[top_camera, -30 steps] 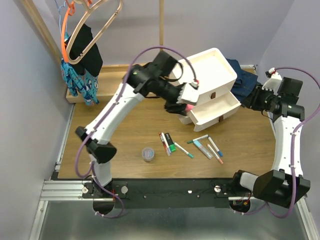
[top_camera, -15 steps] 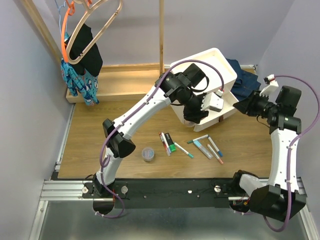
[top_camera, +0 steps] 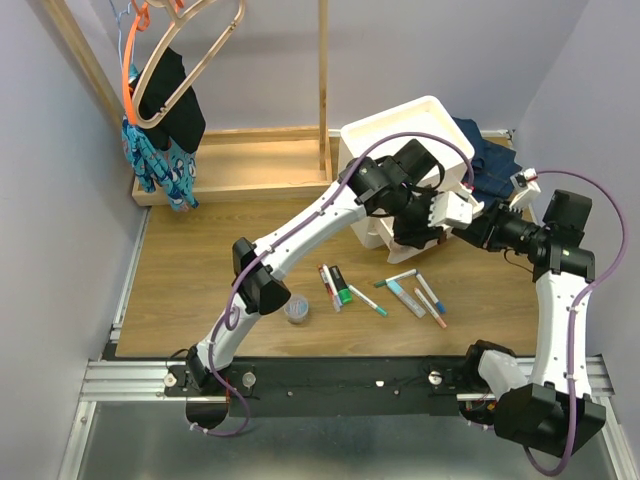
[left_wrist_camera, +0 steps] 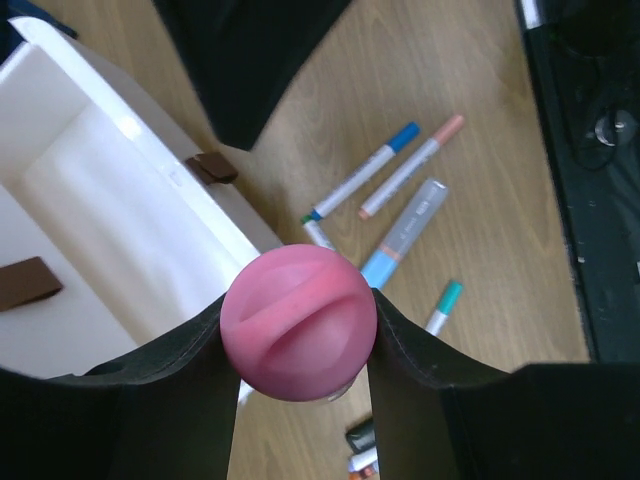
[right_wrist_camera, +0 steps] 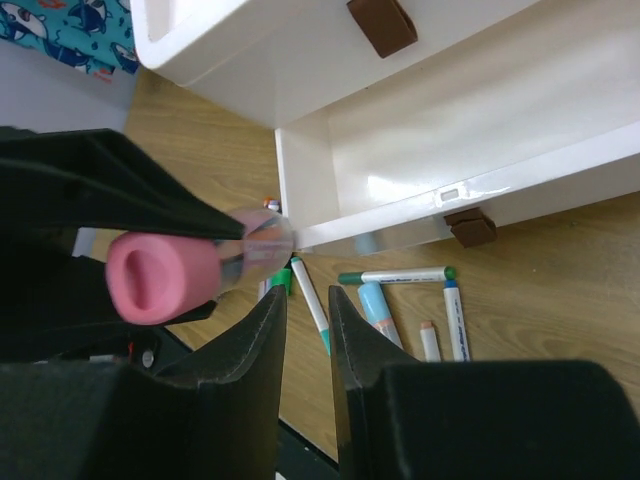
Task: Sort the stationery into containers
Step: Place the stationery in the drawer.
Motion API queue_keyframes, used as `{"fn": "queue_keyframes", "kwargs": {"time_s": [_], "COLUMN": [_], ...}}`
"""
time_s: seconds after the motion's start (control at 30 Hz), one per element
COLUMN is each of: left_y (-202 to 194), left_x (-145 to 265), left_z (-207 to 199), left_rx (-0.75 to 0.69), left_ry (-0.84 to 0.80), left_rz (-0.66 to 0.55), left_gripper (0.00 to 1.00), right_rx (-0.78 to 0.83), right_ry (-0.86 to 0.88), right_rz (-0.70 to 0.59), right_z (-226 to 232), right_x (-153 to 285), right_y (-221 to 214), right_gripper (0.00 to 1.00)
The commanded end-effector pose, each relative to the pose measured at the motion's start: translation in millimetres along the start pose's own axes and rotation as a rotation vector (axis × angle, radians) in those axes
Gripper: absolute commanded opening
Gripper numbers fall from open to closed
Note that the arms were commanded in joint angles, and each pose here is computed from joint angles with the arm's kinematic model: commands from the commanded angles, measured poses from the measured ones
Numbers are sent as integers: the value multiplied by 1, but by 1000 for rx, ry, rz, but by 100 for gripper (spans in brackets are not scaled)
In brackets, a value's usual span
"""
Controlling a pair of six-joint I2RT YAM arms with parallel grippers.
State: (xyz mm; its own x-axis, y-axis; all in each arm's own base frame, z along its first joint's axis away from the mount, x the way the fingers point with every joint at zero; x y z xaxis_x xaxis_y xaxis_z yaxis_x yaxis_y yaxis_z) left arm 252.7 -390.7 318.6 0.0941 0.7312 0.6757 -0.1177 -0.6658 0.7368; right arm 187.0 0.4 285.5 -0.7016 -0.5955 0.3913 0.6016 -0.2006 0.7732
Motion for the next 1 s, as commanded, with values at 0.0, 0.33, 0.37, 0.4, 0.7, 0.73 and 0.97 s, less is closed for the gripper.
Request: {"fn": "queue_keyframes", "kwargs": {"time_s": [0.0, 0.33, 0.37, 0.4, 0.7, 0.73, 0.97], "left_y": [8, 8, 6, 5, -10, -10, -23], "left_x": [-3, -5, -8, -9, -40, -42, -63], "left_z": [15, 19, 20, 21, 36, 37, 47], "left_rx": [-20, -16, -13, -11, 1, 4, 43], "left_ry": [112, 161, 164, 172, 187, 186, 189], "left_rz": [-14, -4, 5, 12, 55, 54, 68], "left_gripper": [0, 0, 0, 0, 0, 0, 3], "right_rx": [8, -3, -3, -6, -20, -23, -35], "right_ry": [42, 40, 40, 38, 28, 28, 10], "right_rz": [6, 33, 32, 32, 20, 24, 29], "right_z": [13, 17, 17, 16, 14, 14, 12], "right_x": [7, 11, 11, 10, 8, 8, 8], "right_y": [-7, -17, -17, -16, -15, -15, -17], "right_gripper": [31, 30, 30, 30, 30, 30, 29]}}
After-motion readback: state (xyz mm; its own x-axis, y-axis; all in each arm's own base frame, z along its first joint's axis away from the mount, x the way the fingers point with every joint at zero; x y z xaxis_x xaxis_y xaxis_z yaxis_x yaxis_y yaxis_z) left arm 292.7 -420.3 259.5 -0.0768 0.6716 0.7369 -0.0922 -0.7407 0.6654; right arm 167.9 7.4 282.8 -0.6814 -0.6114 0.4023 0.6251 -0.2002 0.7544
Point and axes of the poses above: each gripper's point midway between its finger pads, its own x axis back along the fingers, its own z axis along the line the jaws close on, y = z × x, the point moved 10 cm from there along x, back along the fingers, and after that the axes turned 7 degrees about x, right-handed, at the moved point
